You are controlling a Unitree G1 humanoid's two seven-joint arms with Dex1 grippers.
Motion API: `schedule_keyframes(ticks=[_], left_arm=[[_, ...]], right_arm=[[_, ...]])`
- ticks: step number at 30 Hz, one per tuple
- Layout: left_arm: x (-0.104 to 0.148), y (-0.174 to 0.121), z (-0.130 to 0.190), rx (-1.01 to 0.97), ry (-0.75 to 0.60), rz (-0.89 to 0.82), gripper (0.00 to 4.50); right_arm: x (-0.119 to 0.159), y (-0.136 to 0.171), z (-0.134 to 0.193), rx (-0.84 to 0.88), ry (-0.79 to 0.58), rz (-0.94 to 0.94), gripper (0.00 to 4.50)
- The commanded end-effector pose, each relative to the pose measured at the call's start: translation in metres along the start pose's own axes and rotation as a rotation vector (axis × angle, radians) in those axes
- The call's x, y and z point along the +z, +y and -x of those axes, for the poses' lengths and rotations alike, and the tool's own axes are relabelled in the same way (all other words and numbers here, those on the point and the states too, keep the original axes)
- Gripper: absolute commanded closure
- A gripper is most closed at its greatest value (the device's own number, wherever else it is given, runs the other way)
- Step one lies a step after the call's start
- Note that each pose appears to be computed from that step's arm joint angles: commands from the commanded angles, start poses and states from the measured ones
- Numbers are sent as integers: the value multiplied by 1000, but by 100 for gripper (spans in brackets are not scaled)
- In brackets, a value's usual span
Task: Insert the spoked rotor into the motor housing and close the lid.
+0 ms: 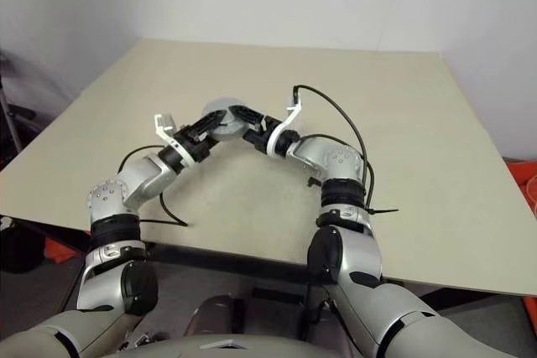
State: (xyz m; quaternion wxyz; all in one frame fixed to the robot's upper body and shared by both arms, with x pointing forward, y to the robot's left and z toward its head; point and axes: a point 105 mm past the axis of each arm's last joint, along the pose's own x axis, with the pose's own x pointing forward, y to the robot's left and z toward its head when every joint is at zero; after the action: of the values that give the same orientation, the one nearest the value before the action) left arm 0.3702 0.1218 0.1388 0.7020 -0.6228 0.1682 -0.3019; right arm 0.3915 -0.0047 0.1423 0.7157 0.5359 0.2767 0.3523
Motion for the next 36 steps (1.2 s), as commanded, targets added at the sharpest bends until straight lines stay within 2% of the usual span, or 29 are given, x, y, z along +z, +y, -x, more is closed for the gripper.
schedule_keyframes(ticks=[1, 8, 13, 16, 21, 28, 36], left_arm=[[8, -21, 0, -71, -16, -50, 232], [19, -18, 10, -28, -70, -126, 232], [55, -7, 30, 129, -247, -349, 232], [70, -5, 40, 184, -317, -425, 232], [79, 12, 48, 229, -373, -343, 232], [75, 44, 51, 289, -386, -168, 232], [83, 57, 67, 333, -440, -133, 232]], right_arm=[[21, 4, -1, -36, -120, 109, 2], [39, -4, 0, -80, -241, 132, 2], [42, -8, 3, -87, -250, 141, 2], [42, -7, 5, -77, -248, 154, 2], [42, -6, 6, -73, -248, 164, 2], [44, -9, 8, -89, -254, 168, 2], [42, -14, 10, -107, -245, 172, 2]])
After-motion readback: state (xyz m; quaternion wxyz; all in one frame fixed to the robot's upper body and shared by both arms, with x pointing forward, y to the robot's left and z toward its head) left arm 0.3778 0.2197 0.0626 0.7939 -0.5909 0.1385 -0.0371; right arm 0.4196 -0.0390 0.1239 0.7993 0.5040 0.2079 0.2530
